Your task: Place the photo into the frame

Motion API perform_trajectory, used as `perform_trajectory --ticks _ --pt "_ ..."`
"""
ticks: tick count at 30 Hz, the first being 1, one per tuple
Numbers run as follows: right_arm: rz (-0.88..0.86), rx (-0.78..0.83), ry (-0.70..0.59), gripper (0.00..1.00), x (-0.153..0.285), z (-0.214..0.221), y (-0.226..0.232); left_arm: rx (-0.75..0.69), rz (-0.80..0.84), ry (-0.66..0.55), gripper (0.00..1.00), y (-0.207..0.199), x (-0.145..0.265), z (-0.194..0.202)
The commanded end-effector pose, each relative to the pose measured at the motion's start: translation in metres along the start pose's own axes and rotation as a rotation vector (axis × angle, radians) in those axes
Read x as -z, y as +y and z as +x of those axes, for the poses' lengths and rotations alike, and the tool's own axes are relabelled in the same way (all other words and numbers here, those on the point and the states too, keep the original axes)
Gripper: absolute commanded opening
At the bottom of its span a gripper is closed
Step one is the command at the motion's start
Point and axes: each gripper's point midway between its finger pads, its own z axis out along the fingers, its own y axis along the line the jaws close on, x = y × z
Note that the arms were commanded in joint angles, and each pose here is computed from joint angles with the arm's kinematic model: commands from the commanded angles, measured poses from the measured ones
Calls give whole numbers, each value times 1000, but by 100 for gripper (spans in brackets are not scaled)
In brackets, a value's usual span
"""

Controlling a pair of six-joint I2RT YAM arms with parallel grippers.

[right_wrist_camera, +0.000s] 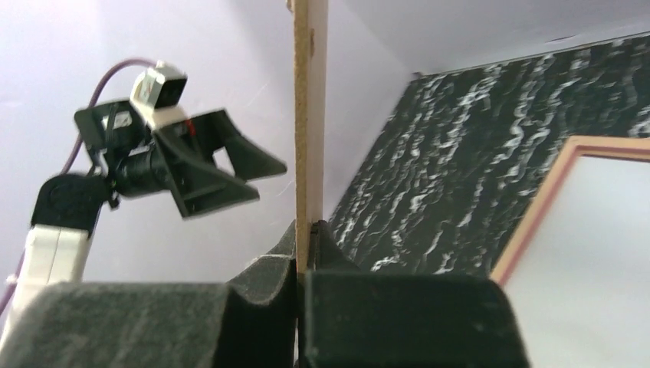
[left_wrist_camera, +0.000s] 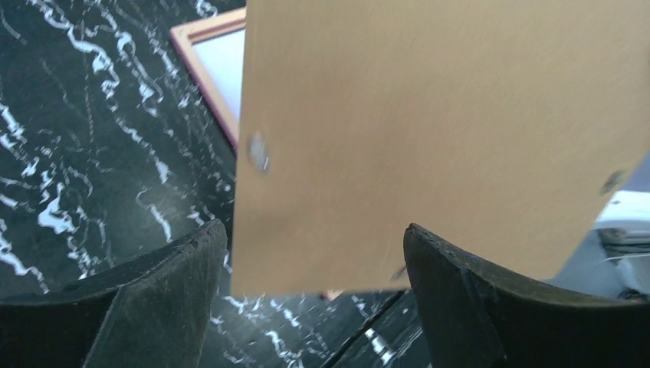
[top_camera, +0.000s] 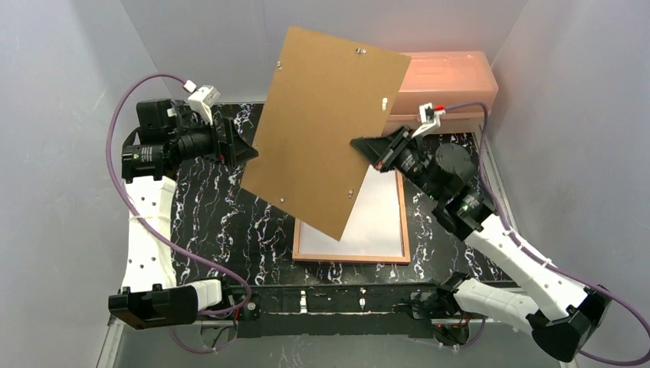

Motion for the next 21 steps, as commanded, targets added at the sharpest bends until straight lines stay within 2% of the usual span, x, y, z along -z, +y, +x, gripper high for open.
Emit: perform_trajectory --ticks 1,6,10,14,17,21 --pt "151 83 42 1 -7 -33 6 -73 -69 88 84 27 -7 30" --pt "271 117 129 1 3 -33 -8 -90 -92 143 84 47 -17 55" --pt "315 124 158 1 9 -28 -23 -69 -76 190 85 58 -28 72" --pt "324 122 141 1 12 -32 -29 -13 -80 269 85 82 -55 101" --pt "338 142 123 1 17 -43 -30 1 -98 350 81 95 -82 126" --pt "338 148 115 1 30 -56 -18 10 -87 451 69 100 -118 150"
